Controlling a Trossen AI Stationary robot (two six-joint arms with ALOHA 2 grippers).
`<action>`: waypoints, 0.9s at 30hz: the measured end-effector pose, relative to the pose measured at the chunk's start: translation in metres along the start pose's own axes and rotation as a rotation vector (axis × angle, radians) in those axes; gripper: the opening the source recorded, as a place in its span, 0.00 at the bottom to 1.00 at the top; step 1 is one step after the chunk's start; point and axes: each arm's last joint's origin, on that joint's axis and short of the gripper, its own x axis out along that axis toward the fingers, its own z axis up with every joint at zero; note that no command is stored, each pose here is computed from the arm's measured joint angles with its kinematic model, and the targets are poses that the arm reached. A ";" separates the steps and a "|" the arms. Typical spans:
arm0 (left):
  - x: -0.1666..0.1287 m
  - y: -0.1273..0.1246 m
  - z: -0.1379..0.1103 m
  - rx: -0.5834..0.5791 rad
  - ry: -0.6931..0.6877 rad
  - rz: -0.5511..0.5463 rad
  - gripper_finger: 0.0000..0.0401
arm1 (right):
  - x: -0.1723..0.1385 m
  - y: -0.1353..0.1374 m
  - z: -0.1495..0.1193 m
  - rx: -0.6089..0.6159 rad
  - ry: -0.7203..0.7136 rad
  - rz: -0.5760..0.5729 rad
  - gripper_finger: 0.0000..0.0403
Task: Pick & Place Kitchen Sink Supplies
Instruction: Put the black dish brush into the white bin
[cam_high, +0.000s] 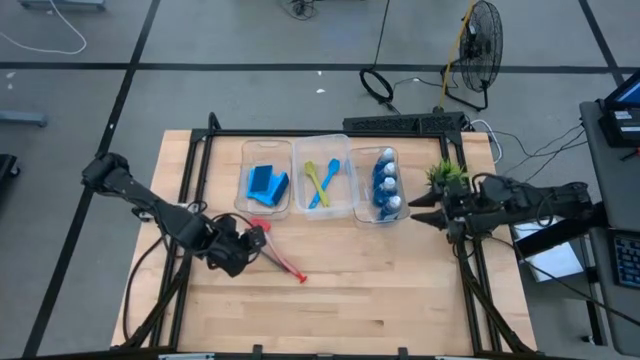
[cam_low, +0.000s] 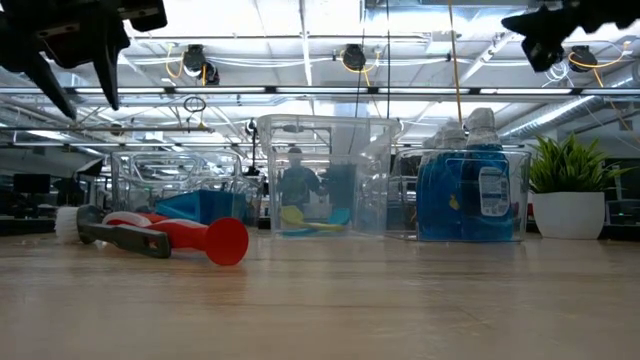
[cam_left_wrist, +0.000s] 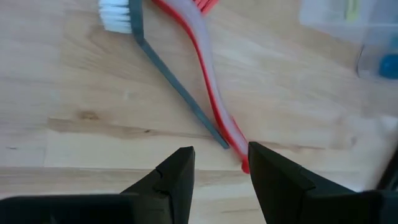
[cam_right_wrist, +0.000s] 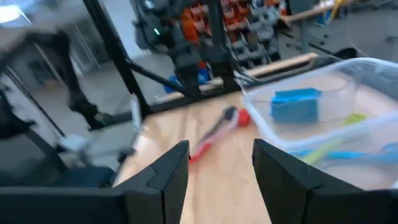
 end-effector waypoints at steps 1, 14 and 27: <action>0.001 0.001 -0.001 0.003 -0.003 0.004 0.38 | -0.002 -0.001 -0.005 0.019 -0.021 0.017 0.41; 0.025 0.000 -0.008 -0.052 -0.100 0.025 0.38 | -0.022 -0.011 -0.032 0.109 -0.207 0.099 0.41; 0.060 -0.013 0.014 -0.147 -0.185 0.234 0.55 | -0.022 -0.012 -0.031 0.117 -0.221 0.081 0.41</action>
